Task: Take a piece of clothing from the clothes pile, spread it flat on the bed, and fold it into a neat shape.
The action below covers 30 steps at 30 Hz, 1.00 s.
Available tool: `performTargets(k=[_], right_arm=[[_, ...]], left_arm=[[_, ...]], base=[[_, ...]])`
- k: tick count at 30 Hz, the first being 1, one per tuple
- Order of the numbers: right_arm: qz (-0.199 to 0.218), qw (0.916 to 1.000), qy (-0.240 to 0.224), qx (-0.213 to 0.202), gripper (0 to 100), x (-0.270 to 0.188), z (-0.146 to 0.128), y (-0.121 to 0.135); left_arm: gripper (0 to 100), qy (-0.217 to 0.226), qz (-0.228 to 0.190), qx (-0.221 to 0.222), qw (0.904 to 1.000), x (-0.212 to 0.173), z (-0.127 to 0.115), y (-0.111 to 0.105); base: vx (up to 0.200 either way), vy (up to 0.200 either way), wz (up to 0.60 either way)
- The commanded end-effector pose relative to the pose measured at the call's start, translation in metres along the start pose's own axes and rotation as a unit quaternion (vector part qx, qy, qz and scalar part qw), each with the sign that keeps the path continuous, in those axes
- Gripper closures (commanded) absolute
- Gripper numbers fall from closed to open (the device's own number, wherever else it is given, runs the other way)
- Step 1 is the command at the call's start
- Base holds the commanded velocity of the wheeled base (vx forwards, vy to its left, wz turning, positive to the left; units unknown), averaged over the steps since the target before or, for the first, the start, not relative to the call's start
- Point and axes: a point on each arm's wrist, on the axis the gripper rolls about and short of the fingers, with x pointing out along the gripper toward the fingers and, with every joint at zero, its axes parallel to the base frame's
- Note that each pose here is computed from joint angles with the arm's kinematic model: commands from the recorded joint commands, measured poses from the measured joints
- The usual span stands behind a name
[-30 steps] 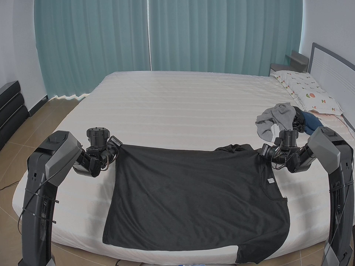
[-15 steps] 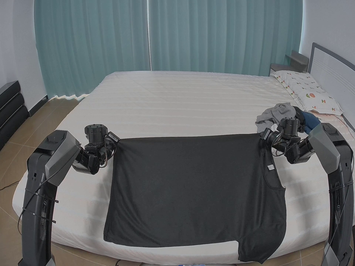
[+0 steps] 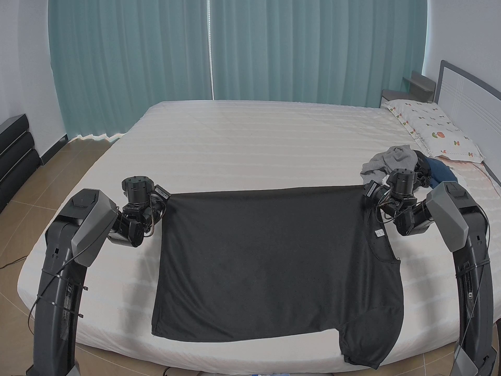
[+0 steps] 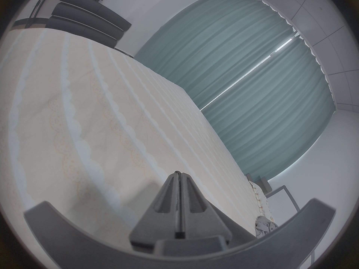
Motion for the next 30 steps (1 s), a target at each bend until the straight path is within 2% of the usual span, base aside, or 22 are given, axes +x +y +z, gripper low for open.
performTargets(k=[1, 2, 3, 10, 14, 17, 21, 22, 23, 26, 30], right_arm=[[-0.004, 0.9999, 0.009, 0.001, 100, 0.002, -0.008, -0.004], [-0.004, 0.9999, 0.009, 0.001, 100, 0.002, -0.008, -0.004], [-0.005, 0.9999, 0.012, 0.001, 0, 0.001, -0.011, -0.004], [-0.011, 0.9997, 0.020, 0.004, 0, -0.003, -0.013, -0.005], [-0.014, 0.9997, 0.018, 0.010, 0, -0.018, 0.005, -0.002], [-0.013, 0.9989, 0.023, 0.040, 0, -0.043, 0.022, 0.009], [-0.005, 0.9973, 0.051, 0.053, 0, -0.076, 0.030, 0.018], [-0.005, 0.9973, 0.051, 0.053, 0, -0.076, 0.030, 0.018], [-0.005, 0.9957, 0.073, 0.056, 0, -0.100, 0.032, 0.021], [0.001, 0.9921, 0.107, 0.065, 0, -0.133, 0.030, 0.024], [-0.013, 0.9870, 0.139, 0.080, 0, -0.173, 0.024, 0.022]], left_arm=[[100, 0.005, 0.004, 0.001, 1.0000, 0.002, -0.005, 0.004], [100, 0.005, 0.004, 0.001, 1.0000, 0.002, -0.005, 0.004], [0, 0.007, 0.003, 0.001, 1.0000, 0.001, -0.007, 0.003], [0, 0.008, 0.006, 0.004, 0.9999, 0.000, -0.007, 0.003], [0, 0.009, 0.011, 0.003, 0.9999, -0.008, -0.004, 0.001], [0, 0.013, 0.016, 0.000, 0.9998, -0.030, 0.008, -0.011], [0, 0.012, 0.007, -0.002, 0.9999, -0.065, 0.022, -0.024], [0, 0.012, 0.007, -0.002, 0.9999, -0.065, 0.022, -0.024], [0, 0.015, -0.003, -0.002, 0.9999, -0.088, 0.029, -0.030], [0, 0.027, -0.015, 0.000, 0.9995, -0.111, 0.031, -0.037], [0, 0.046, 0.003, 0.002, 0.9989, -0.139, 0.028, -0.033]], base=[[0.000, 0.000, 0.00], [0.000, 0.000, 0.00], [0.000, 0.000, 0.00], [0.000, 0.000, 0.00], [0.000, 0.000, 0.00], [0.000, 0.000, 0.00], [0.000, 0.000, 0.00], [0.000, 0.000, 0.00], [0.000, 0.000, 0.00], [0.000, 0.000, 0.00], [0.000, 0.000, 0.00]])
